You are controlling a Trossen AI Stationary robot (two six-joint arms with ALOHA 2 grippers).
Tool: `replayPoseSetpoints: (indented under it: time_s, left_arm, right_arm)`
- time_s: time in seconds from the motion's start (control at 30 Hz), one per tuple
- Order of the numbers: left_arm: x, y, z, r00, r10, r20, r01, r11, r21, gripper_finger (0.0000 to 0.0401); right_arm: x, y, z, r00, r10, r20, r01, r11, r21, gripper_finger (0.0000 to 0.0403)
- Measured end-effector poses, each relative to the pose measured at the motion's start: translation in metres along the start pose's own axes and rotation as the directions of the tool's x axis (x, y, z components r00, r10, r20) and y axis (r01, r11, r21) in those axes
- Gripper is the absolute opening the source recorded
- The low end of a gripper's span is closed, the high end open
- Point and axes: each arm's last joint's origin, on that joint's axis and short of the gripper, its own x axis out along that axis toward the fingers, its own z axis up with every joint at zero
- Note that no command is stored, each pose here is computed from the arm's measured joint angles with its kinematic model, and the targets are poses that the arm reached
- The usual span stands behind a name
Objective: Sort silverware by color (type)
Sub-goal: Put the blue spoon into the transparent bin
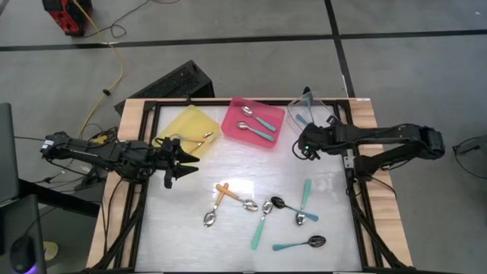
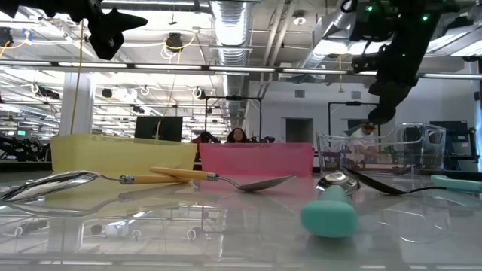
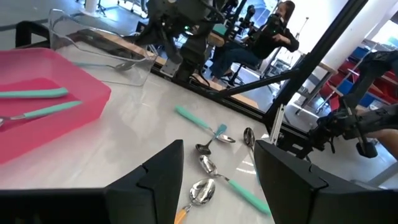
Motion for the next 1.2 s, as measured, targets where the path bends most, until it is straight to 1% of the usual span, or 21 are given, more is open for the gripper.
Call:
replayPoseSetpoints:
  time_s: [0.17,0.33,0.43,0.5,0.57,0.7,0.8,1.0,1.2]
  left_arm:
    - [0.000,0.000,-0.001,1.000,0.003,-0.006,-0.003,1.000,0.001,0.0180]
    - [0.000,0.000,-0.001,1.000,0.003,-0.006,-0.003,1.000,0.001,0.0180]
    - [0.000,0.000,0.000,1.000,0.008,-0.003,-0.008,1.000,0.001,0.0180]
    - [0.000,0.001,0.000,1.000,0.020,0.003,-0.020,1.000,0.001,0.0180]
    - [0.000,0.001,0.000,1.000,0.023,0.005,-0.023,1.000,0.001,0.0180]
    - [0.000,0.001,0.000,1.000,0.023,0.006,-0.023,1.000,0.001,0.0180]
    - [0.000,0.001,0.000,1.000,0.023,0.006,-0.023,1.000,0.001,0.0180]
    - [0.000,0.001,0.000,1.000,0.025,0.008,-0.025,1.000,0.001,0.0180]
    - [0.000,0.001,0.000,1.000,0.025,0.008,-0.025,1.000,0.001,0.0180]
  right_arm:
    - [0.006,-0.006,0.001,0.998,0.039,-0.051,-0.037,0.999,0.039,0.0026]
    - [0.016,-0.017,0.002,0.988,0.095,-0.124,-0.079,0.989,0.127,0.0026]
    - [0.021,-0.024,0.001,0.980,0.104,-0.169,-0.071,0.979,0.190,0.0026]
    - [0.023,-0.027,0.000,0.974,0.108,-0.198,-0.065,0.976,0.208,0.0026]
    - [0.025,-0.029,-0.001,0.971,0.113,-0.209,-0.068,0.975,0.210,0.0026]
    - [0.025,-0.029,-0.002,0.963,0.145,-0.227,-0.103,0.977,0.185,0.0026]
    - [0.024,-0.028,-0.002,0.963,0.148,-0.224,-0.113,0.980,0.163,0.0026]
    - [0.024,-0.027,-0.002,0.947,0.215,-0.238,-0.189,0.974,0.127,0.0026]
    - [0.024,-0.027,-0.002,0.946,0.218,-0.239,-0.192,0.973,0.127,0.0026]
